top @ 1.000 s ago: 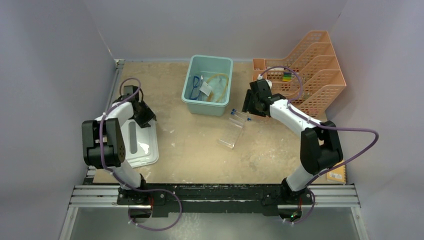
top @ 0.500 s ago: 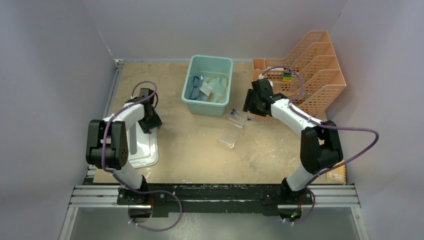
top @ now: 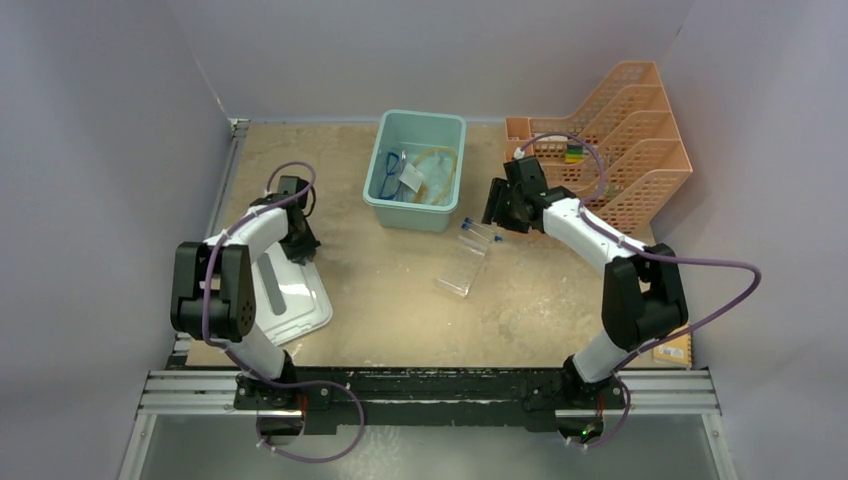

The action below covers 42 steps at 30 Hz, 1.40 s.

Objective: Organize the chemistry lab equipment

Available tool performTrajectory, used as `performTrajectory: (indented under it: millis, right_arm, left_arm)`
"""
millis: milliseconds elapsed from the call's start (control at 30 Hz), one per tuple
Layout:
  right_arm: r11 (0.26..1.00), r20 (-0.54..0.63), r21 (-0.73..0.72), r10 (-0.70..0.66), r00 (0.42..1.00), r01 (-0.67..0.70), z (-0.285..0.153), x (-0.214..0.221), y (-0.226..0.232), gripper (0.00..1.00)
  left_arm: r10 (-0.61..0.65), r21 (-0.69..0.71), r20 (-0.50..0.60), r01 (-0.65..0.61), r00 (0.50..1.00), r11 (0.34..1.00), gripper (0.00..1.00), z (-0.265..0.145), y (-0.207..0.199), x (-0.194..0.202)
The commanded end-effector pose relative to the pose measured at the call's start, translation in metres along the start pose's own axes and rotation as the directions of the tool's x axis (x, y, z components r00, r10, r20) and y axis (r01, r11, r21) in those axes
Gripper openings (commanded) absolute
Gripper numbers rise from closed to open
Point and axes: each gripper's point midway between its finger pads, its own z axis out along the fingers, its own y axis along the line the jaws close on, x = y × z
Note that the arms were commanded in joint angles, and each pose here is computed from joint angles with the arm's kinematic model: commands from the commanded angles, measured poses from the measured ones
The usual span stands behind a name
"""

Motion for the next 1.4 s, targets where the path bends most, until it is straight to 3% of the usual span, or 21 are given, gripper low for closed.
performTrajectory:
  millis: [0, 367, 567, 900, 1000, 1367]
  right_arm:
    - [0.990, 0.090, -0.139, 0.013, 0.996, 0.000, -0.031, -0.027, 0.026, 0.61]
    - [0.934, 0.195, -0.345, -0.023, 0.981, 0.090, -0.082, -0.041, 0.070, 0.63]
    - [0.837, 0.301, -0.457, -0.175, 0.938, 0.302, -0.119, -0.018, 0.139, 0.77]
    - [0.648, 0.245, -0.641, -0.335, 0.910, 0.411, -0.132, 0.053, 0.249, 0.80]
    - [0.636, 0.214, -0.650, -0.373, 0.903, 0.417, -0.125, 0.072, 0.260, 0.80]
    - [0.546, 0.091, -0.751, -0.472, 0.877, 0.372, -0.118, 0.125, 0.281, 0.80]
  left_arm:
    - [0.013, 0.083, 0.084, -0.020, 0.996, 0.996, 0.00, -0.026, -0.013, -0.018]
    - [-0.065, 0.336, 0.215, -0.011, 0.974, 0.942, 0.00, -0.092, -0.041, -0.036]
    - [-0.133, 0.508, 0.230, -0.002, 0.964, 0.861, 0.00, -0.126, -0.062, -0.035]
    - [-0.194, 0.681, 0.145, 0.045, 0.970, 0.731, 0.00, -0.158, -0.087, -0.022]
    - [-0.210, 0.723, 0.112, 0.065, 0.971, 0.688, 0.00, -0.165, -0.093, -0.018]
    - [-0.241, 0.765, 0.069, 0.104, 0.968, 0.636, 0.00, -0.170, -0.099, -0.013]
